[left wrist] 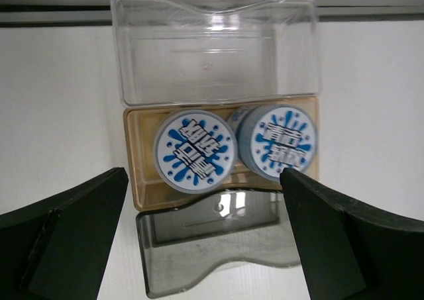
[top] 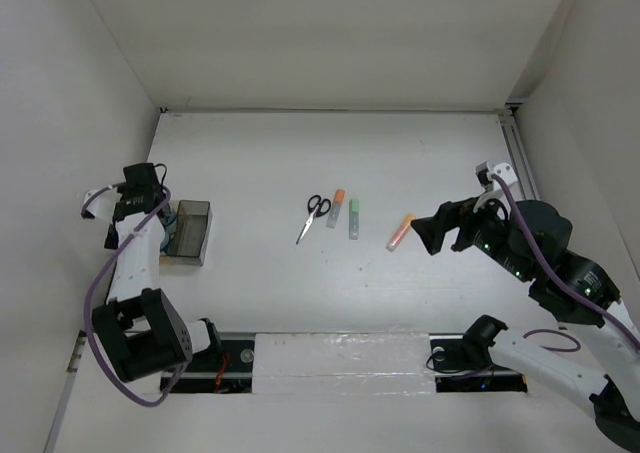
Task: Sort the stationery into containers
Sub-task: Pick up the stationery from the center of the board.
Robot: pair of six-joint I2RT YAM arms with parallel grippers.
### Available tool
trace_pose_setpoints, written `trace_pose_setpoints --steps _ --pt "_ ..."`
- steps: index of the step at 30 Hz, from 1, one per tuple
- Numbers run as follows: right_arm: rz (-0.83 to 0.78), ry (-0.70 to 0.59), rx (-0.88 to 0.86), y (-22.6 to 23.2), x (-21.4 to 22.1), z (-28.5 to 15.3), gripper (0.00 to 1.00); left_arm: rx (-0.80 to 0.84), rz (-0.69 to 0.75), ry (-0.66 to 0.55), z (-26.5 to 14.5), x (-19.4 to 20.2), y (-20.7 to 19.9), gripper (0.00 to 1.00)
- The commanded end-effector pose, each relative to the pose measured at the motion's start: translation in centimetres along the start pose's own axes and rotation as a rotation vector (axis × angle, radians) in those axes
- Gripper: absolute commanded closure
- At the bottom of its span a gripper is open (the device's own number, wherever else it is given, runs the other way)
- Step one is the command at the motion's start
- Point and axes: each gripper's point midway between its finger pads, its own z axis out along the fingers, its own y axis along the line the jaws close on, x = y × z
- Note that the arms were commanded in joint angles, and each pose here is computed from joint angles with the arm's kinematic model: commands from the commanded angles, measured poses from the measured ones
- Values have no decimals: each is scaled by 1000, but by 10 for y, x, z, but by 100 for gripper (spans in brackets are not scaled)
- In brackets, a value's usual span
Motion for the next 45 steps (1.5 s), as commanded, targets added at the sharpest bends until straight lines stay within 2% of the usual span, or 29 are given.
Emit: trace_pose_setpoints --steps 1,5,6,7,9,10,13,14,16,17,18,19,20,21,24,32,38,45 --pt "0 -77 -20 6 -25 -1 0 142 -30 -46 -30 -25 -15 0" --pt "0 -77 -20 7 -27 0 0 315 -29 -51 -62 -39 -39 0" --pt "0 -80 -8 5 -27 0 0 367 12 -57 -72 -39 -48 0" --pt "0 -80 -8 5 -27 0 0 485 54 -56 -92 -31 -72 0" --pt "3 -95 15 1 -32 -2 0 677 160 20 -124 -3 -104 0" --pt "13 -99 14 2 -35 -5 0 767 300 80 -139 33 -123 0" --pt "31 -144 45 -4 -47 -16 0 891 491 178 -177 97 -146 0" --pt "33 -154 43 -4 -48 -19 0 932 603 221 -195 138 -142 0" --pt "39 -178 77 -11 -55 -26 0 1029 667 216 -232 164 -146 0" --pt "50 -182 88 -13 -55 -26 0 1110 778 241 -270 206 -132 0" --pt "51 -185 106 -17 -55 -30 0 1095 811 166 -281 212 -132 0" --pt "67 -195 140 -23 -57 -33 0 1098 853 155 -294 223 -129 0" --pt "72 -211 150 -24 -63 -36 0 1139 848 157 -322 223 -139 0" --pt "81 -209 160 -26 -63 -39 0 1120 918 173 -323 245 -134 0" --pt "99 -231 181 -30 -69 -49 0 1193 943 205 -342 269 -139 0" --pt "98 -230 215 -38 -66 -56 0 1135 1028 195 -322 304 -145 0" --pt "96 -222 187 -33 -60 -45 0 1017 1000 203 -249 297 -172 0" --pt "74 -176 133 -22 -47 -28 0 962 1028 255 -203 308 -188 0"
